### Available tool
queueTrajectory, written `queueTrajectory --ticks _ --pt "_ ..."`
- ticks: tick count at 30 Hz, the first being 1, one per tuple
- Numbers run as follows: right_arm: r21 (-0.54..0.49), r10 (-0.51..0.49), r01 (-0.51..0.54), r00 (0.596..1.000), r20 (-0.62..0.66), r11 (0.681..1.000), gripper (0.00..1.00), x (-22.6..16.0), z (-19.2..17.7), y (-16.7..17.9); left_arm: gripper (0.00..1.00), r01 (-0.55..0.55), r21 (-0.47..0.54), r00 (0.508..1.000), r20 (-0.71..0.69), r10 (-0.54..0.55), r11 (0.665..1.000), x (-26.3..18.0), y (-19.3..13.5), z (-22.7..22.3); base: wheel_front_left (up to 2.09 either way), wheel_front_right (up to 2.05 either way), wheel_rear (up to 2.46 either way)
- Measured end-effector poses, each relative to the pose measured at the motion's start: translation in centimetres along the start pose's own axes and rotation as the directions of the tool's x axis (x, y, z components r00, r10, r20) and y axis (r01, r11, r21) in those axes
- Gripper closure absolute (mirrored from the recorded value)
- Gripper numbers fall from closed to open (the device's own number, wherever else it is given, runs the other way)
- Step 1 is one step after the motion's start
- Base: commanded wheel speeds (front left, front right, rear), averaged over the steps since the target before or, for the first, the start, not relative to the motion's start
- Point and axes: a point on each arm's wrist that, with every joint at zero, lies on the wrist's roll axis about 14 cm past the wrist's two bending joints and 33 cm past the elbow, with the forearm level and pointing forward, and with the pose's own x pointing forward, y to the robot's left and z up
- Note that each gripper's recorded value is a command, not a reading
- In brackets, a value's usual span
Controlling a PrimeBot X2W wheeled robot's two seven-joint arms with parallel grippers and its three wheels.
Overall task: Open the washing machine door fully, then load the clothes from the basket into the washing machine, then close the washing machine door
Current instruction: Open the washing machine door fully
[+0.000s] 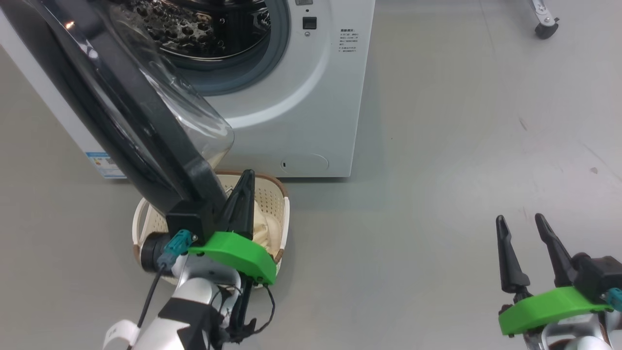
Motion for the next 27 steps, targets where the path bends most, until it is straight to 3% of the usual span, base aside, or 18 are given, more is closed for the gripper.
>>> queueTrajectory --ticks 27 --pt "-0.007 0.028 -0.028 0.999 -0.021 1.000 0.00 1.2 -0.8 0.7 1.00 -0.142 0.018 0.989 -0.033 0.142 0.990 -2.4 4.3 -1.3 0.00 0.00 0.00"
